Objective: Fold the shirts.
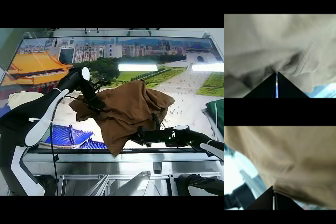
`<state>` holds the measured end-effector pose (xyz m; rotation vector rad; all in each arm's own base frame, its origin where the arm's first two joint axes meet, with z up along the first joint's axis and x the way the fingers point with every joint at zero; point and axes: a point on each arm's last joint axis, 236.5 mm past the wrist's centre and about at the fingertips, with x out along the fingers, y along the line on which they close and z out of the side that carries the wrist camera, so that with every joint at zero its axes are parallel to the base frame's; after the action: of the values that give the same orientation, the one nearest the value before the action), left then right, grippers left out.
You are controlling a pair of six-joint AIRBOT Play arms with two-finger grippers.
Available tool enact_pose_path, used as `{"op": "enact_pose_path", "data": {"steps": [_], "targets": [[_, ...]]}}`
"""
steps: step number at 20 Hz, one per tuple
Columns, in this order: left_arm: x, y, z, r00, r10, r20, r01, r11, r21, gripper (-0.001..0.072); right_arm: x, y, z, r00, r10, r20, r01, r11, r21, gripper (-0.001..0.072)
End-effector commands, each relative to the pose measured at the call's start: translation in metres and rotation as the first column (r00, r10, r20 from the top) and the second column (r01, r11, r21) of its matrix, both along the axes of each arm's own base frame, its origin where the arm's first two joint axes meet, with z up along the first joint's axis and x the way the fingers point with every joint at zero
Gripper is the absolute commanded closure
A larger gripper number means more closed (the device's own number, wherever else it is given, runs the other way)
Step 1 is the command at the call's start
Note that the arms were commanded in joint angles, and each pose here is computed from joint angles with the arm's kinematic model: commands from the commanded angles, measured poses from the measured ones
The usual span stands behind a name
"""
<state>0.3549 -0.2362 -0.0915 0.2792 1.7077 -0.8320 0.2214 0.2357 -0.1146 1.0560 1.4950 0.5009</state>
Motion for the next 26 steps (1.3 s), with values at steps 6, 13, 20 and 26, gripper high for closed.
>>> {"op": "enact_pose_path", "data": {"steps": [6,13,20,26], "targets": [[0.034,0.017,0.110,0.974,0.225,-0.024,-0.216,0.897,-0.385,0.0676,0.029,-0.078,0.057,0.992,-0.068,0.102,0.065,0.997,0.031,0.0694],[0.040,0.088,0.409,0.894,0.447,0.043,-0.047,0.188,-0.981,0.0676,0.070,-0.170,0.348,0.581,-0.316,0.750,0.086,0.940,0.329,0.0695],[-0.090,0.161,0.569,0.747,0.592,0.302,0.363,0.018,-0.932,0.0675,-0.022,-0.148,0.594,-0.208,-0.235,0.949,0.024,0.969,0.245,0.0695],[-0.051,0.202,0.537,0.523,0.779,0.346,0.203,0.281,-0.938,0.0675,0.058,-0.199,0.541,-0.010,-0.027,1.000,0.438,0.898,0.029,0.0695]]}}
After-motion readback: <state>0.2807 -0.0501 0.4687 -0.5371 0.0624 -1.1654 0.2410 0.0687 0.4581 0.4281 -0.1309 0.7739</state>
